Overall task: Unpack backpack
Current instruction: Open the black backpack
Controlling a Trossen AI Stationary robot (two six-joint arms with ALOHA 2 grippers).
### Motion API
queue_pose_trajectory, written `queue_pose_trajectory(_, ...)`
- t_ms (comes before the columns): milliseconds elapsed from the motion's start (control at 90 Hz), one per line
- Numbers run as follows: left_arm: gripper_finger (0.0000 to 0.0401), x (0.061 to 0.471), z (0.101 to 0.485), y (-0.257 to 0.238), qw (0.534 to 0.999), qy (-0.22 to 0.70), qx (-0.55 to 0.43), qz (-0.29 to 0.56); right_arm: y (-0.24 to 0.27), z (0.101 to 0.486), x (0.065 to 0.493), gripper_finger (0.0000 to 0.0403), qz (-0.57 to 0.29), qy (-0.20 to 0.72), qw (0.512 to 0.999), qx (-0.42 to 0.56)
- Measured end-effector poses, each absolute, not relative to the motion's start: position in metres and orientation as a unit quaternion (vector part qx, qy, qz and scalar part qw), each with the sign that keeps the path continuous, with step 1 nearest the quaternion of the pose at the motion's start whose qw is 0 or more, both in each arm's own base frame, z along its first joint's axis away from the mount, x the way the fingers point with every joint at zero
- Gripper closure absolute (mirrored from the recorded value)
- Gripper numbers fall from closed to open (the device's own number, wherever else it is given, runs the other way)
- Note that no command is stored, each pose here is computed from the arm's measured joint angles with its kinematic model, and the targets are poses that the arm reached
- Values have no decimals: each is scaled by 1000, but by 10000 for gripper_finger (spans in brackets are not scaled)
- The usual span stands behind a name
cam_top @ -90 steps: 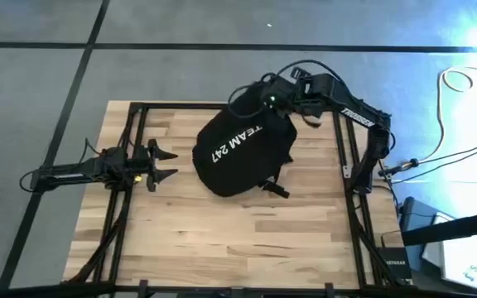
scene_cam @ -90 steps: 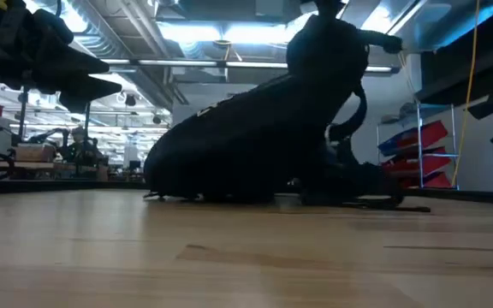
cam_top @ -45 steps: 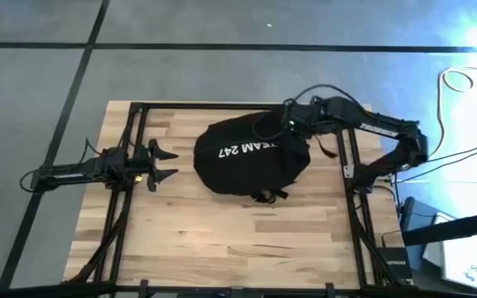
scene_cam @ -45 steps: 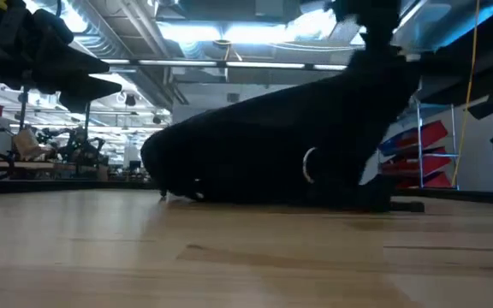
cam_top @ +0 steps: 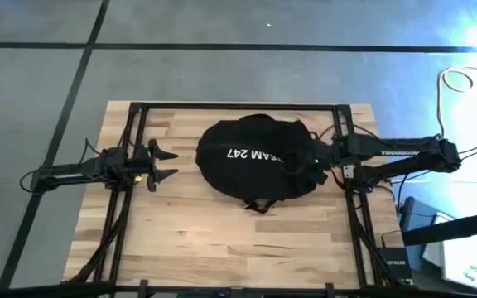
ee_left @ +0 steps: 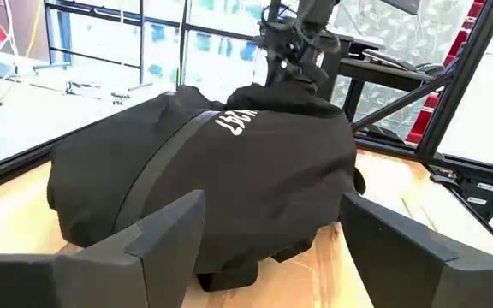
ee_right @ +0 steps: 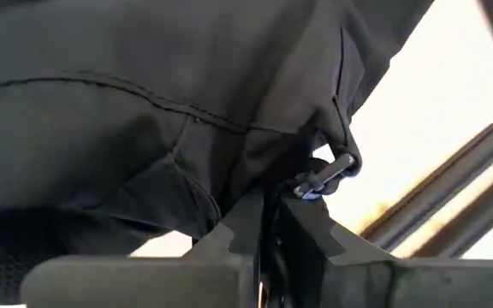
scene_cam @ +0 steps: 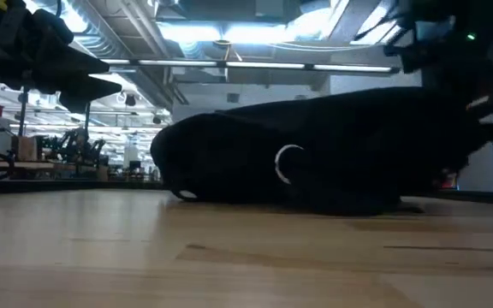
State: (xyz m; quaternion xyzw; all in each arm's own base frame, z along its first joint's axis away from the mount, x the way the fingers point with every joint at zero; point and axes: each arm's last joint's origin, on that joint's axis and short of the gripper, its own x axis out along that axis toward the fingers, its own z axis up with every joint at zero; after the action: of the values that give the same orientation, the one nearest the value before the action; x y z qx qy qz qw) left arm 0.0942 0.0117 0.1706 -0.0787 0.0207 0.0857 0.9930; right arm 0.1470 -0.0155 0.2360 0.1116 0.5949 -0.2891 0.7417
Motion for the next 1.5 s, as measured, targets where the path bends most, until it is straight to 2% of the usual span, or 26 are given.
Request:
queue_pose_trajectory(289, 143, 94, 171, 12, 993, 20, -79, 86, 1, 188, 141, 386, -269, 592, 751, 119)
queue_pose_trajectory(489, 143, 94, 171, 12, 993, 20, -79, 86, 3, 180, 156, 386, -251, 523, 794, 180)
queue_pose_trajectory(644, 143, 94, 171, 12, 993, 20, -79, 86, 1, 180, 159, 377, -276, 501, 806, 151)
queue_pose_trajectory(756, 143, 94, 171, 12, 993, 21, -79, 86, -1, 181, 159, 337, -293, 490, 811, 131)
queue_pose_trajectory(889, 143, 94, 171, 12, 993, 20, -79, 86, -1, 182, 162, 262, -287, 479, 820, 123)
queue_pose_trajectory(978, 143, 94, 171, 12, 993, 21, -79, 86, 2, 185, 163, 205, -230, 495, 830, 117)
queue_pose_trajectory(1078, 143, 94, 171, 12, 993, 21, -79, 86, 8, 212, 172, 148, -176, 457, 863, 122)
queue_pose_trajectory(1189, 143, 94, 171, 12, 993, 20, -79, 86, 8, 248, 173, 97, -183, 432, 877, 100)
queue_pose_trajectory(1333, 143, 94, 171, 12, 993, 21, -79, 86, 6, 291, 180, 52, -194, 371, 906, 62)
queue_pose_trajectory(1500, 143, 94, 171, 12, 993, 20, -79, 86, 9, 315, 208, 37, -133, 242, 961, 1)
